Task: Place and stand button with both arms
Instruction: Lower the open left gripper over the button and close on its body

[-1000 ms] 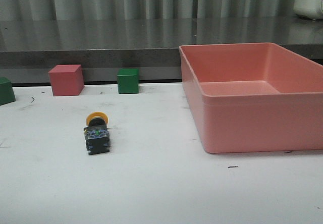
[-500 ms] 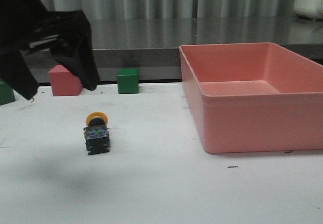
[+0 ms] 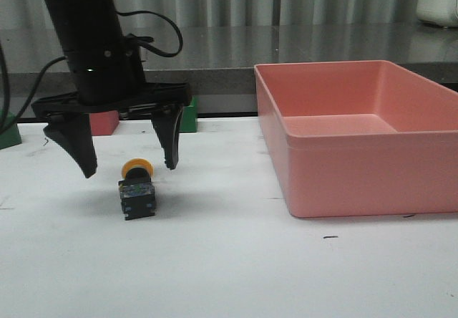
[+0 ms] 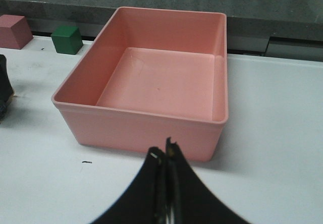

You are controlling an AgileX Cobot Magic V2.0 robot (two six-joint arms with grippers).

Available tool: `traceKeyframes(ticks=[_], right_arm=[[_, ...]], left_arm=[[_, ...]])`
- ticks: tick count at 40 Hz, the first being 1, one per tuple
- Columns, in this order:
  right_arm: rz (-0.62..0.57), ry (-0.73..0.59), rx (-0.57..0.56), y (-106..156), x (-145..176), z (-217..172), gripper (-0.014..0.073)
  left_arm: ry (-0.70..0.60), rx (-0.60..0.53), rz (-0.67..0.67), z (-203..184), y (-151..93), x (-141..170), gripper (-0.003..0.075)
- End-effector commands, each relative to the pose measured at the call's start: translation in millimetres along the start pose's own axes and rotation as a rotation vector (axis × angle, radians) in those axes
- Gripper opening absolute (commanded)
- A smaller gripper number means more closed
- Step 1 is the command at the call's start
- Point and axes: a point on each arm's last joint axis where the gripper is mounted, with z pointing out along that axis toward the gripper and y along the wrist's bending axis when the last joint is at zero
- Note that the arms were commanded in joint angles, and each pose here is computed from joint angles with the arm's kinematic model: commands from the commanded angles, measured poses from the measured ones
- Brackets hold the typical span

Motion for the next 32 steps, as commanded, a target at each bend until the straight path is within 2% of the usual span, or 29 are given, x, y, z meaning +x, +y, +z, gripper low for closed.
traceKeyframes(ticks=[1, 13, 17, 22, 29, 32], right_arm=[[-0.022, -0.097, -0.006, 1, -14, -3, -0.0071], [-0.022, -0.097, -0.006, 1, -14, -3, -0.0071], [-0.022, -0.097, -0.006, 1, -14, -3, -0.0071], [-0.022, -0.097, -0.006, 1, -14, -3, -0.0071], [-0.022, -0.097, -0.006, 1, -14, -3, -0.0071], [-0.022, -0.097, -0.006, 1, -14, -3, -0.0071]], left_arm=[[-0.066, 0.029, -0.019, -19, -9, -11, 0.0669], [-0.043, 0.006, -0.036, 2, -11, -24, 0.0668], [-0.032, 0.001, -0.04, 6, -10, -24, 0.0631], [-0.031, 0.001, -0.041, 7, -10, -24, 0.0514], [-0.031, 0.001, -0.041, 7, -10, -24, 0.0303], [-0.031, 0.0, -0.04, 7, -10, -24, 0.0252]])
